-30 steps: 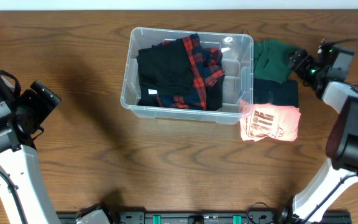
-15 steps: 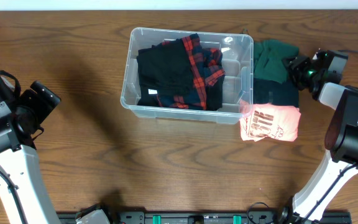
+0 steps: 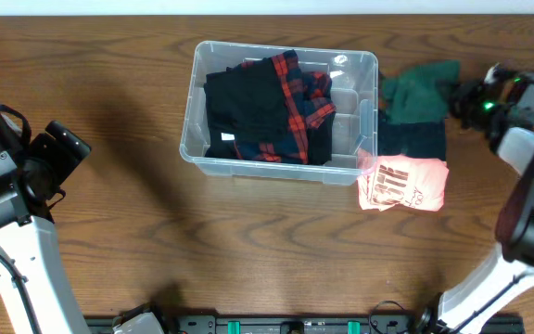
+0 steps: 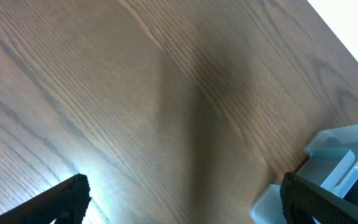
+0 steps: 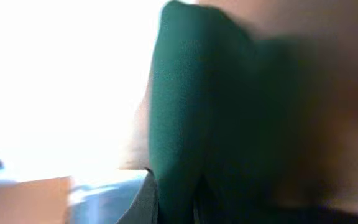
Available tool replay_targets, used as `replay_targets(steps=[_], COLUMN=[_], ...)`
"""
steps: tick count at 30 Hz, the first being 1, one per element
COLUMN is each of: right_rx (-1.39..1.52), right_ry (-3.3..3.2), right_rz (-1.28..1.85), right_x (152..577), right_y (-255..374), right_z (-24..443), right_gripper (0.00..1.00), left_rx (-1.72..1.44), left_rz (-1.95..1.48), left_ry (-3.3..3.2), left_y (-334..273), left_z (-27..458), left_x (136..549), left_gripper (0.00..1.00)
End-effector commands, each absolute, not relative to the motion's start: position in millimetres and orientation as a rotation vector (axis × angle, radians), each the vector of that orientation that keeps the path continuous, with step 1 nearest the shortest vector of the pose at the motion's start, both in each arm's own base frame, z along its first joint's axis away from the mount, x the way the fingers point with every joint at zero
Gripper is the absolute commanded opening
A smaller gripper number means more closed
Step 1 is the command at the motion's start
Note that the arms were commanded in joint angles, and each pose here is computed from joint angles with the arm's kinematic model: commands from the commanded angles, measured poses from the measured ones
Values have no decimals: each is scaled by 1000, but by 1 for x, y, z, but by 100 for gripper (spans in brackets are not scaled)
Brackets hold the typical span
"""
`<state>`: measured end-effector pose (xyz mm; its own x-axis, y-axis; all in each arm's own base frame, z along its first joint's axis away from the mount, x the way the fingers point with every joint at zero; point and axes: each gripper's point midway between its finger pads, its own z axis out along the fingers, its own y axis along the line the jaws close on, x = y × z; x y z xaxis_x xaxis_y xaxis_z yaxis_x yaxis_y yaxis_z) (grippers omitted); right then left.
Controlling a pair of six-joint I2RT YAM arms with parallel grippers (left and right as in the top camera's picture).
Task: Pack container
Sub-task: 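Move the right gripper to the green shirt and grasp it, then carry the green shirt with the right gripper into the bin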
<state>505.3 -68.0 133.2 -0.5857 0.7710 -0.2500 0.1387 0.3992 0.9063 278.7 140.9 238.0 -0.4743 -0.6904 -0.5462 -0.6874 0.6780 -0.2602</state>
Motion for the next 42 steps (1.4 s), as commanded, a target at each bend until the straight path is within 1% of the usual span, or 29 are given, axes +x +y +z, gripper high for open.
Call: replay_targets(steps=[1,3,6,10,13,17,20,24,26,30,32,35,37,42], right_rx=[407,270,135,-22,-111,-87,-1,218,273,266,275,259,193,-20], right_ry=[1855,1808,1763,1754,1778,1892,2016,2254,2343,2419,2454,2468,2440,2244], right_rz=[1404,1449,1496,1562,1637,1698,1594,1213,1006,777,712,725,834,1288], right_x=[474,456,432,406,394,393,405,425,431,438,438,437,436,426], right_y=[-26,-5,29,83,124,173,185,160,142,122,115,118,135,197], right_z=[263,308,355,384,385,354,308,224,188,151,137,132,142,206], right_gripper=[1,1,1,1,1,1,1,1,1,1,1,1,1,1], left_rx=[-1044,-1044,-1044,-1044,-1044,-1044,-1044,-1044,-1044,-1044,-1044,-1044,-1044,-1044], left_rz=[19,19,19,19,19,19,19,19,19,19,19,19,19,19], left_ry=[2272,2272,2272,2272,2272,2272,2272,2272,2272,2272,2272,2272,2272,2272], left_y=[144,144,144,144,144,144,144,144,144,144,144,144,144,144], left_z=[236,236,236,236,236,236,236,236,236,236,236,236,236,236], left_x=[277,277,277,277,277,277,277,277,277,277,277,277,277,277], left_gripper=[98,98,98,98,98,98,98,98,98,98,98,98,98,98])
